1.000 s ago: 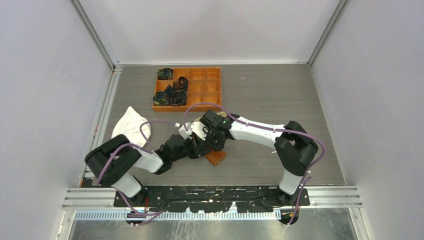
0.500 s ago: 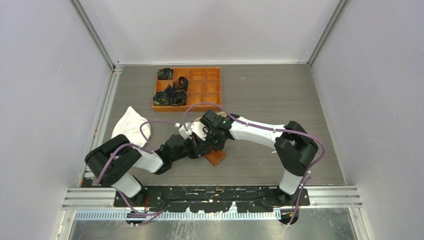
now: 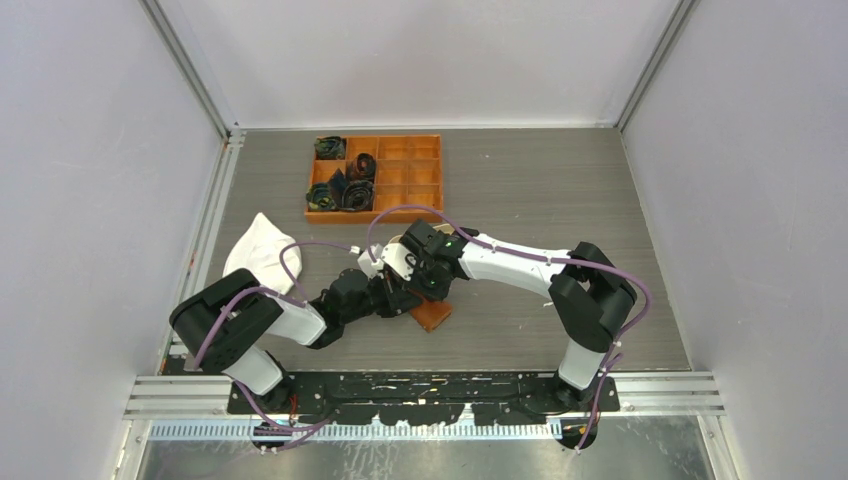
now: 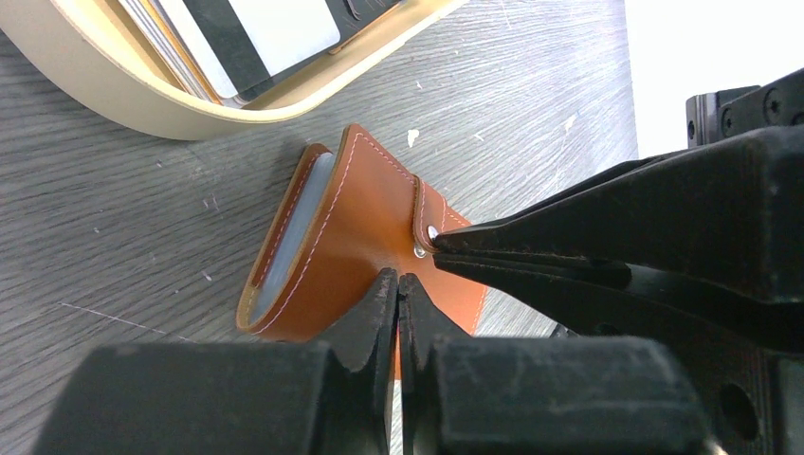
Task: Put the credit cards into the card holder
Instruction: Close the card holder at the center of the board.
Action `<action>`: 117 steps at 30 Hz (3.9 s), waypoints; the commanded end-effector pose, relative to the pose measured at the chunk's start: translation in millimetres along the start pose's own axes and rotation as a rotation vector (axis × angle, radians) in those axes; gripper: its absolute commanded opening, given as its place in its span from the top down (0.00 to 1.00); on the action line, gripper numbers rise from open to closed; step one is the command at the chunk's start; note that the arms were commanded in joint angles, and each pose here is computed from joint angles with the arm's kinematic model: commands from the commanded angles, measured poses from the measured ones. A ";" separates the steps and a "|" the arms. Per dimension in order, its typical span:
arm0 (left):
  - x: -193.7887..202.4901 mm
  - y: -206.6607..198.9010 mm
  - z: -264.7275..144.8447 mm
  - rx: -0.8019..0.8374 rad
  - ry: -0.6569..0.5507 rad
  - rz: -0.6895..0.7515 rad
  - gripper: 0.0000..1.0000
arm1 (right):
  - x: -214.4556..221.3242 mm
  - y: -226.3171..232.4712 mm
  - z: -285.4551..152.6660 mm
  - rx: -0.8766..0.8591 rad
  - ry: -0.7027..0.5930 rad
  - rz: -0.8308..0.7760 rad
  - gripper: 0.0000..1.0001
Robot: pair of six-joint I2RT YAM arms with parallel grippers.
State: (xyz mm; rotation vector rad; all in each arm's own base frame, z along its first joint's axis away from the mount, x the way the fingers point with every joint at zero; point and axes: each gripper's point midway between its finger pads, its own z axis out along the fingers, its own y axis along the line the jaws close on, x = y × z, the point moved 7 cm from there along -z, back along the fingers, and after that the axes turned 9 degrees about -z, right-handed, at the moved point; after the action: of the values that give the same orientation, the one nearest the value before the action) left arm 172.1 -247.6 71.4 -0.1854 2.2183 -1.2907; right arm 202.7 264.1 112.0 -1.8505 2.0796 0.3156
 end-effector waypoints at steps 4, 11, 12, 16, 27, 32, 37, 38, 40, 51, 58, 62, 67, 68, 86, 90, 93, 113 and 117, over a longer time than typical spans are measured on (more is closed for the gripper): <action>1.3 5.5 -0.6 -0.011 0.003 0.041 0.96 | -5.5 8.6 8.4 -0.060 -0.016 0.027 0.99; 1.9 7.0 0.2 -0.013 0.003 0.040 0.98 | -2.9 14.8 15.6 -0.088 0.009 0.020 0.99; 2.2 7.5 0.0 -0.015 0.003 0.040 0.98 | -2.5 16.3 16.6 -0.091 0.013 0.014 0.99; 2.2 9.9 -2.3 -0.015 -0.009 0.041 0.98 | 2.2 21.7 23.0 -0.096 0.043 -0.002 0.99; 1.8 13.4 -11.4 0.024 -0.057 0.070 0.98 | 14.2 21.3 39.3 -0.052 0.104 0.020 0.99; 3.0 16.5 -12.6 0.048 -0.079 0.082 0.98 | 17.0 24.6 46.5 -0.074 0.124 0.052 0.99; 2.9 17.3 -12.6 0.079 -0.096 0.103 0.97 | 17.7 25.5 50.7 -0.088 0.135 0.088 0.99; 2.5 16.5 -12.7 0.089 -0.101 0.108 0.97 | 18.6 24.7 51.5 -0.093 0.135 0.099 0.99; 2.3 15.9 -14.0 0.103 -0.109 0.119 0.97 | 20.7 25.5 52.6 -0.108 0.141 0.115 0.99; -0.5 14.1 -29.1 0.107 -0.147 0.156 0.96 | 26.5 27.5 51.6 -0.104 0.149 0.130 0.99; -3.1 7.9 -41.1 0.086 -0.144 0.171 0.96 | 26.8 25.2 44.7 -0.072 0.106 0.130 0.99; -6.2 5.2 -48.4 0.040 -0.139 0.176 0.96 | 26.2 23.7 39.4 -0.041 0.074 0.120 0.99; -11.8 11.0 -63.5 -0.095 -0.163 0.157 0.96 | 25.6 23.8 38.3 -0.023 0.054 0.118 0.99; -12.8 11.8 -67.4 -0.113 -0.173 0.152 0.96 | 25.5 23.9 38.0 -0.017 0.053 0.114 0.99; -3.2 -14.2 -70.3 0.057 -0.089 0.081 0.96 | 14.6 25.8 23.4 0.004 -0.031 0.072 0.99; -3.7 -17.9 -60.8 0.080 -0.093 0.071 0.96 | 13.7 24.9 20.6 -0.003 -0.053 0.076 0.99; -5.5 -21.4 -56.7 0.109 -0.110 0.054 0.96 | 13.4 24.9 19.1 -0.012 -0.064 0.079 0.99; -6.3 -4.8 -18.7 0.154 -0.203 -0.084 0.89 | 12.4 23.9 12.3 -0.040 -0.114 0.079 0.99; -4.8 -6.0 -15.5 0.168 -0.186 -0.098 0.89 | 12.0 23.2 9.7 -0.029 -0.128 0.065 0.99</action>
State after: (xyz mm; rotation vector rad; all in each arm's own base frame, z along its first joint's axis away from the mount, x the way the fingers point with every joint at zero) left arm 158.9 -227.6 63.7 -0.3421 2.0876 -1.3441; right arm 196.9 260.7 106.8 -1.6711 2.0536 0.3663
